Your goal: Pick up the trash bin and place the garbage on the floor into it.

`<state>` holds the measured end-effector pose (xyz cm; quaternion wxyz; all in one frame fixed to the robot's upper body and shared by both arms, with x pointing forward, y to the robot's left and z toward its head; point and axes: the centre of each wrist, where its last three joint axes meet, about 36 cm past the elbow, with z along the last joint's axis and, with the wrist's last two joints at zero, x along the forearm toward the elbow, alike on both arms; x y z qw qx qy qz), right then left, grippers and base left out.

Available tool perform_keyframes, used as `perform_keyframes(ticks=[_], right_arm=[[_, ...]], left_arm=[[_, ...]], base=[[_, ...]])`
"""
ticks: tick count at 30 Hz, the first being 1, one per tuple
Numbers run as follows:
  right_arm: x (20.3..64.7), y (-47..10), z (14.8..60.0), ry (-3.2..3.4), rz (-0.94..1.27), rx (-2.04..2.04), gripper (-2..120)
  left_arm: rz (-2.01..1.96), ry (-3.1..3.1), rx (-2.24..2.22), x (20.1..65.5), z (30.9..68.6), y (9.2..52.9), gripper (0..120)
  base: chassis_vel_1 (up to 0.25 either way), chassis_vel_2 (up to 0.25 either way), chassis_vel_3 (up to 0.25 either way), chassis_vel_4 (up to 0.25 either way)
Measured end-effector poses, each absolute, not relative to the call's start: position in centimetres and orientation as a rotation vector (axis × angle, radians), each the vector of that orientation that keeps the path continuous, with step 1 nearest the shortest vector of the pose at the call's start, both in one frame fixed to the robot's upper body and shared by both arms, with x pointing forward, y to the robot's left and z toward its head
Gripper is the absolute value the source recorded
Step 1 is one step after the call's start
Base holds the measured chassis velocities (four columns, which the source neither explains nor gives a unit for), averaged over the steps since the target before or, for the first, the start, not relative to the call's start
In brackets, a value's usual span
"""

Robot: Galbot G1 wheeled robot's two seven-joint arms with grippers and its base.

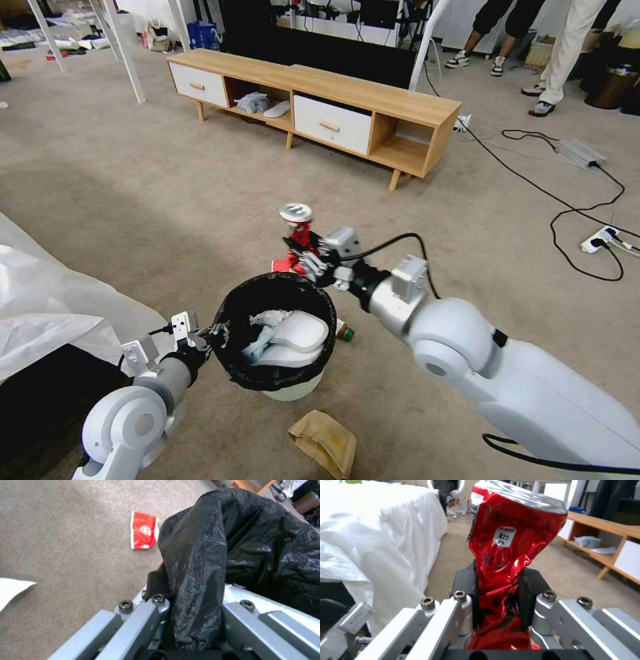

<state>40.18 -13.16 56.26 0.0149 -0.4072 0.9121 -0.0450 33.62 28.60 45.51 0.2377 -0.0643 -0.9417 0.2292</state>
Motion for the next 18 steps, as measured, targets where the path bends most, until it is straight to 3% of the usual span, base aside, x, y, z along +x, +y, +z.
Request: perform_keyframes(ticks=[18], right_arm=[[39.1,-11.8,53.3,2.883,-0.171,-1.326,20]], left_arm=[[0.569,-2.617,-0.233,33.3,46.3,27.9,0]], base=[[0.000,0.000,0.000,0.000]])
